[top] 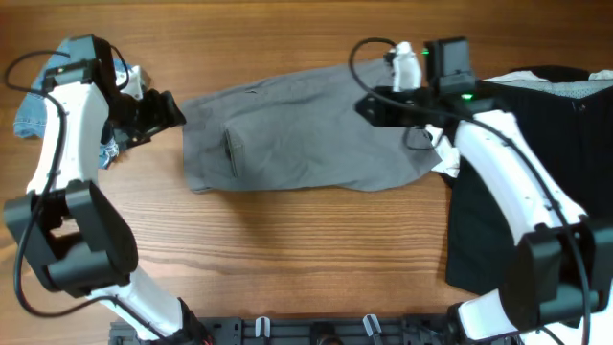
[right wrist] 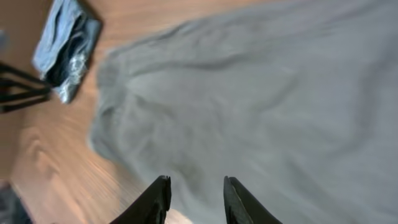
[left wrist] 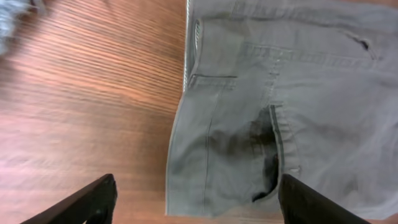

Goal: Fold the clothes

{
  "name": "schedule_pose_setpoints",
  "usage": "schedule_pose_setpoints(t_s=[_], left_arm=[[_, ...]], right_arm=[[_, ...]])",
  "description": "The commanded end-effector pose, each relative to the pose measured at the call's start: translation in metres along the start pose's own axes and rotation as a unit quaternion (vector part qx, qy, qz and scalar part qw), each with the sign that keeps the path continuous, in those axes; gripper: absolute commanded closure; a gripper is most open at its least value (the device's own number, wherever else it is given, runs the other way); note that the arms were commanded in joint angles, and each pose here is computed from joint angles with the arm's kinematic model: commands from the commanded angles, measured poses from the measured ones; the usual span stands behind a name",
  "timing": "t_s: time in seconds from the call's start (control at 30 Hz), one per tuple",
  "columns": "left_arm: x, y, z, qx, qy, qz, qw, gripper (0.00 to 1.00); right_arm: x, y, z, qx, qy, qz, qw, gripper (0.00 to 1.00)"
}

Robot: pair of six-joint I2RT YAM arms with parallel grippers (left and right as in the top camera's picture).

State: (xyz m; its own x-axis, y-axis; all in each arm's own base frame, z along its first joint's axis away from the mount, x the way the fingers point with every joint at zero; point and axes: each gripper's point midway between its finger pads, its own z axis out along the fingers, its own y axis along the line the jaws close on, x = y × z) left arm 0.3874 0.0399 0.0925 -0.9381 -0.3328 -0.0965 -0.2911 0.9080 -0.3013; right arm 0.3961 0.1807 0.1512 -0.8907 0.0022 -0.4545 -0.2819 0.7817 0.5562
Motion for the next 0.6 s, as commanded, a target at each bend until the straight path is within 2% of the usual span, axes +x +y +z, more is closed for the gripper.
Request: schedule_pose_setpoints(t_s=[0.0,0.1,0.33,0.43,0.57], left_arm=[[0.017,-0.005,0.043,0.059,0.053,0.032,0.996,0.16],[0.019,-0.006,0.060,0.074,0.068,0.043,0.994,0.16],[0.018,0.001,0.084,0.068,0.076,0.067,0.993,0.15],[0.027,0.001,0.105,0.068,0.104,0.065,0.990,0.26],[0.049,-0.014,0.138,0.066,0.152,0.084,0.983,0.30]], right_arm=[[0.036,-0.021,0.053,0.029,0.063,0.121,0.990,0.71],[0.062,-0.040,0.086,0.049,0.108,0.190,0.975,0.72],[0.091,-0.066,0.111,0.070,0.150,0.215,0.963,0.73],[0.091,-0.072,0.112,0.086,0.145,0.213,0.962,0.73],[0.091,-0.072,0.112,0.087,0.145,0.213,0.962,0.73]])
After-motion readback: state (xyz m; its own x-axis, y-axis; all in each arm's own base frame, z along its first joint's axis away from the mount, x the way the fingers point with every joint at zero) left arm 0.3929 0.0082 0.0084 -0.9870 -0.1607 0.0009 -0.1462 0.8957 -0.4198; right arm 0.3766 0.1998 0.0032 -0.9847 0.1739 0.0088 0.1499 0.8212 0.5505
